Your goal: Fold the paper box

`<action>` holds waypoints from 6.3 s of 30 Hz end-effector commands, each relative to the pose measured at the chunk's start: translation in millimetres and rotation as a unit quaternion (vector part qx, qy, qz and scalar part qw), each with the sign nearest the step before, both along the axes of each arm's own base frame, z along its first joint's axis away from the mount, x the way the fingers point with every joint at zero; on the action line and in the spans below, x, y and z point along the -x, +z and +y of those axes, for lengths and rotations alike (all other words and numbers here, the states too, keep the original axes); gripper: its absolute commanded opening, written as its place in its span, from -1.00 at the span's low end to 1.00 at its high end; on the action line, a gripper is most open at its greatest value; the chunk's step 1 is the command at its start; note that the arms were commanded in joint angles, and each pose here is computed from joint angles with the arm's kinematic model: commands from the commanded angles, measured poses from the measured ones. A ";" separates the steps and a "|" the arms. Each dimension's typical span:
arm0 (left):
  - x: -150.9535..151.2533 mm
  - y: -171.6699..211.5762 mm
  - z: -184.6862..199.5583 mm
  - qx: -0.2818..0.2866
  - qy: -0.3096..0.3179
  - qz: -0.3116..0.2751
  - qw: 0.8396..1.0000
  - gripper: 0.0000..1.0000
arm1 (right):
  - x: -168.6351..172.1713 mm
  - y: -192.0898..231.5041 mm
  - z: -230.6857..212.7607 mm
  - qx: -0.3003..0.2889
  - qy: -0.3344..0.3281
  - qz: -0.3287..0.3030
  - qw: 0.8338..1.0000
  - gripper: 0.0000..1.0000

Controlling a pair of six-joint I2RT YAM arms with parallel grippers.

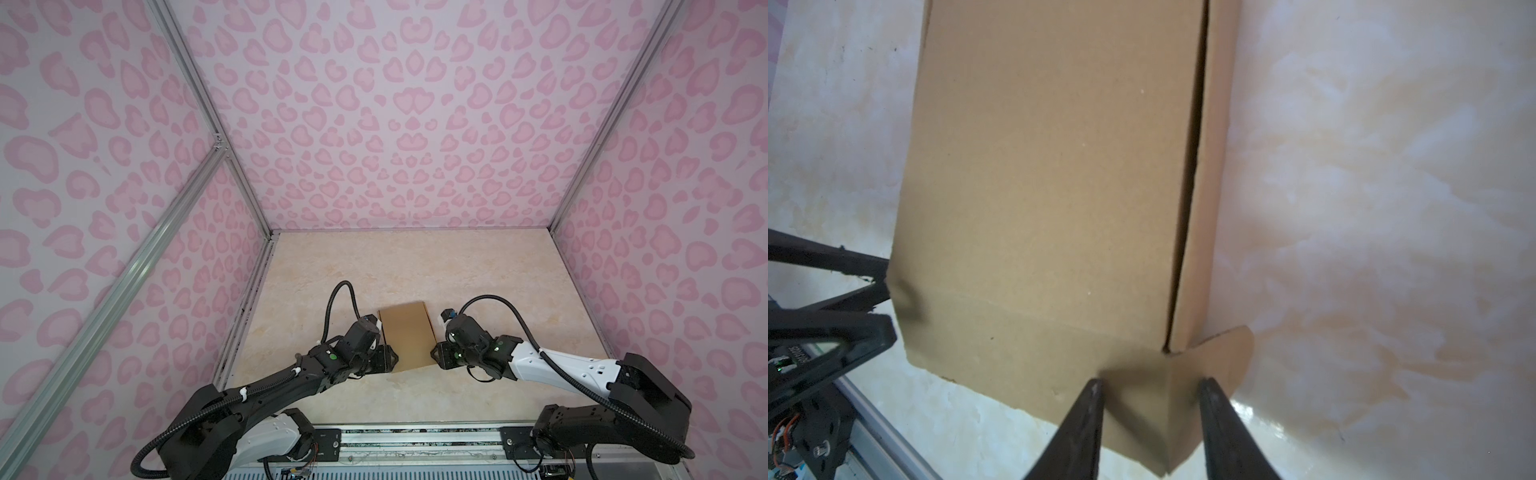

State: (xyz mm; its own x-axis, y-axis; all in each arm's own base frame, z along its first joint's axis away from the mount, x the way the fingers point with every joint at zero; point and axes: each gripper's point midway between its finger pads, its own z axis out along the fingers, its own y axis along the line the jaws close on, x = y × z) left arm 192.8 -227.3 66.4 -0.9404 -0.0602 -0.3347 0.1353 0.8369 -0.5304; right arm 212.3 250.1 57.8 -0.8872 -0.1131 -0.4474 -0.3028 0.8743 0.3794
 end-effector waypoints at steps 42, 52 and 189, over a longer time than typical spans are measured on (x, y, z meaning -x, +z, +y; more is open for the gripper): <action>-11.5 -7.0 0.7 -0.036 -0.015 -0.044 0.998 0.08 | -15.5 8.1 -8.8 0.030 0.028 -0.022 0.999 0.02; -13.0 -2.2 0.6 -0.039 -0.018 -0.048 0.998 0.08 | -29.2 11.8 -18.9 0.039 0.031 -0.035 0.998 0.13; 2.4 -1.6 -17.6 0.055 0.007 -0.029 0.998 0.08 | -19.2 -7.9 29.4 -0.051 0.084 0.023 0.995 -0.10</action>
